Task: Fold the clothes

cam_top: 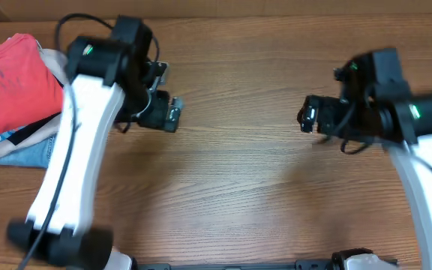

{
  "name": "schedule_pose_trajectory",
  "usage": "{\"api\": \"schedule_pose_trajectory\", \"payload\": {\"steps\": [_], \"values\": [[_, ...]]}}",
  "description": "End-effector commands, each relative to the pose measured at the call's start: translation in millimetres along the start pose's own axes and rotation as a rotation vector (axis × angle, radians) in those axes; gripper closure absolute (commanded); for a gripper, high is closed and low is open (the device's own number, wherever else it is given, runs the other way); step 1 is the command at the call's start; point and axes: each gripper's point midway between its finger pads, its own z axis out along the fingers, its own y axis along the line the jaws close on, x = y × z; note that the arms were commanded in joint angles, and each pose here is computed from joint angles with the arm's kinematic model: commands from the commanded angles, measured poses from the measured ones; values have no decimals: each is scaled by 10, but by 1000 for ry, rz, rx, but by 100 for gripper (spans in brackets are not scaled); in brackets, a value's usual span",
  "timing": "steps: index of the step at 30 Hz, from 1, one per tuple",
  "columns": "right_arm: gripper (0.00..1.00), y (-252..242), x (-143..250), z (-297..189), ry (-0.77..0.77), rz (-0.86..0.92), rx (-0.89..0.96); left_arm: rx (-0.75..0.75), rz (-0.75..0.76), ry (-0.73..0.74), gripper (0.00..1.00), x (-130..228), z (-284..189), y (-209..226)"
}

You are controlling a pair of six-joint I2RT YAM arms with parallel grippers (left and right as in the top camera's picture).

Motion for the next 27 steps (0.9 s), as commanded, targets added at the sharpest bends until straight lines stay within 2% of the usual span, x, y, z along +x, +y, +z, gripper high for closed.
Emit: {"api": "schedule_pose_trajectory", "payload": {"steps": [1,7,12,18,27], "values": [[0,-35,104,-228,-136,-12,-26,-73,22,-210,0,120,-447,80],[0,-230,381,-371,-370,-32,-23,-126,64,-556,0,374,-935,143],[0,-350,582,-329,-467,-37,-27,-269,-63,-747,0,782,-1066,458],[0,-442,804,-190,-382,-28,1,-326,-96,-774,0,1122,-944,594],[0,-460,850,-171,-361,-25,8,-338,-85,-657,0,1321,-758,621]]}}
